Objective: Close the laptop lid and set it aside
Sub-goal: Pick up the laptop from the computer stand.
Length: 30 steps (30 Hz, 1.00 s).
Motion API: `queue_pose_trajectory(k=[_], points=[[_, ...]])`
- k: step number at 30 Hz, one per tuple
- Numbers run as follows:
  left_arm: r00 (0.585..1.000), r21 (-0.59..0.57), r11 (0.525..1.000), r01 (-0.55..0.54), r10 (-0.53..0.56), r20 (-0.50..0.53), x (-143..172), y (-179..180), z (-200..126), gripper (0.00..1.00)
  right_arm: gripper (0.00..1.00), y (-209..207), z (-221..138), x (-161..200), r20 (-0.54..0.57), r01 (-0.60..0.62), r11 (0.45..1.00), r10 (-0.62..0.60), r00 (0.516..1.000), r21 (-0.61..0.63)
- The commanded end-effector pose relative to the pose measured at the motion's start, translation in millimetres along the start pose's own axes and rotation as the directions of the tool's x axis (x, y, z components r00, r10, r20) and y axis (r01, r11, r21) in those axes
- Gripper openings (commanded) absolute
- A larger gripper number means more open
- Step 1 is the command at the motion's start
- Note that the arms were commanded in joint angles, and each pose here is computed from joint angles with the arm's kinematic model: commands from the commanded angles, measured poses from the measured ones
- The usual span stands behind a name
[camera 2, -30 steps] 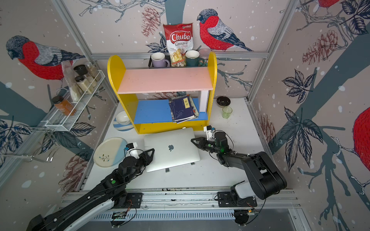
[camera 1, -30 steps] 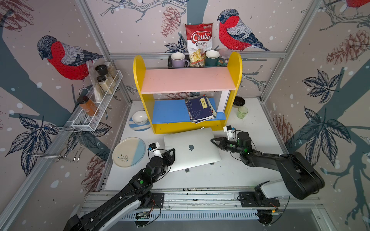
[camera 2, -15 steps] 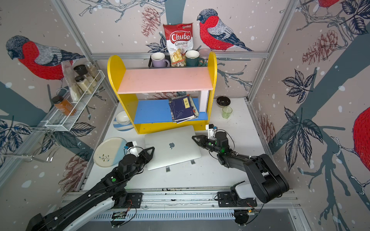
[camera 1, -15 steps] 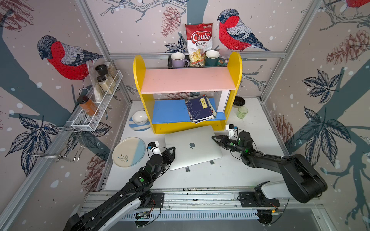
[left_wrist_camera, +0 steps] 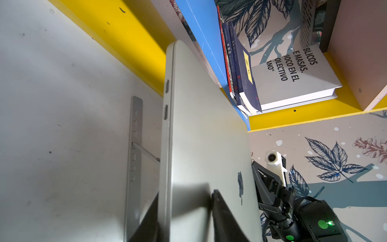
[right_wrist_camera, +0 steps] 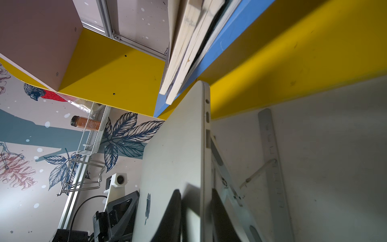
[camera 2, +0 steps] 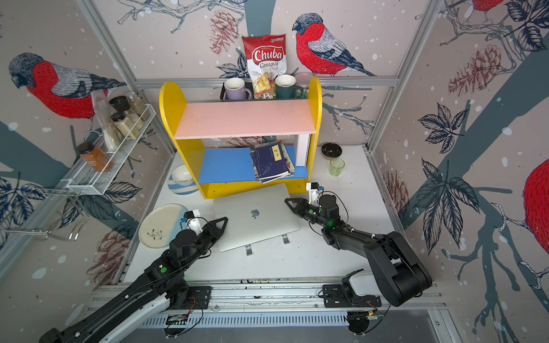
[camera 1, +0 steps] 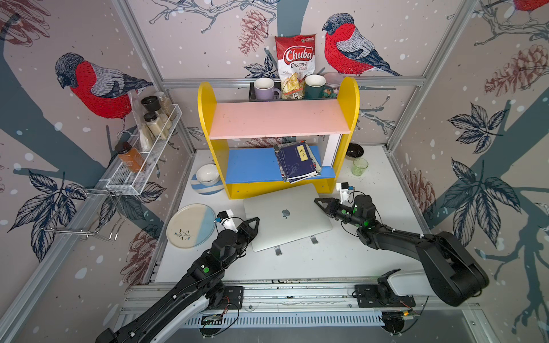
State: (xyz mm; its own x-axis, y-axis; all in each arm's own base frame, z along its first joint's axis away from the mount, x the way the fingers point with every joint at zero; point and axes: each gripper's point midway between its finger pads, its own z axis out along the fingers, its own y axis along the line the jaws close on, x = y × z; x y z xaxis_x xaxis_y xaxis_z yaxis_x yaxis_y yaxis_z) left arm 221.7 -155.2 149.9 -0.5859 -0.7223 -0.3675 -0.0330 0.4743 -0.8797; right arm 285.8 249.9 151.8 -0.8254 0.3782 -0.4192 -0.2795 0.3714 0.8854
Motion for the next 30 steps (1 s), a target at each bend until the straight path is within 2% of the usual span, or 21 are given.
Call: queue_pose_trajectory(k=[1,5,13,17,22,26,30], points=[[0.982,0.548,0.834,0.06,0.049,-0.181,15.2,-133.0,-40.3,0.09,0.19,47.4,-8.7,59.1,-0.309,0.0,0.972,-0.075,0.948,-0.235],[0.977,0.564,0.819,0.103,0.024,-0.213,15.8,-139.1,-39.3,0.0,0.19,49.9,-10.1,58.4,-0.308,0.002,0.971,-0.077,0.948,-0.238],[0.973,0.623,0.766,0.159,-0.015,-0.23,9.8,-154.9,-45.6,0.0,0.2,57.0,-14.3,56.5,-0.303,0.01,0.97,-0.087,0.949,-0.245],[0.976,0.649,0.742,0.165,-0.029,-0.215,3.1,-162.8,-53.2,0.0,0.29,60.8,-17.3,56.3,-0.303,0.01,0.97,-0.086,0.949,-0.244],[0.979,0.656,0.736,0.168,-0.047,-0.197,-3.2,-167.2,-56.1,0.0,0.4,64.1,-19.7,56.9,-0.309,-0.007,0.97,-0.071,0.948,-0.243],[0.977,0.66,0.727,0.188,-0.072,-0.199,-6.6,-168.9,-54.5,0.0,0.41,77.0,-26.1,54.6,-0.299,-0.018,0.959,-0.07,0.952,-0.282],[0.972,0.647,0.732,0.213,-0.092,-0.215,-6.8,-168.7,-49.2,0.0,0.37,92.6,-32.5,51.9,-0.288,-0.042,0.941,-0.06,0.956,-0.337]])
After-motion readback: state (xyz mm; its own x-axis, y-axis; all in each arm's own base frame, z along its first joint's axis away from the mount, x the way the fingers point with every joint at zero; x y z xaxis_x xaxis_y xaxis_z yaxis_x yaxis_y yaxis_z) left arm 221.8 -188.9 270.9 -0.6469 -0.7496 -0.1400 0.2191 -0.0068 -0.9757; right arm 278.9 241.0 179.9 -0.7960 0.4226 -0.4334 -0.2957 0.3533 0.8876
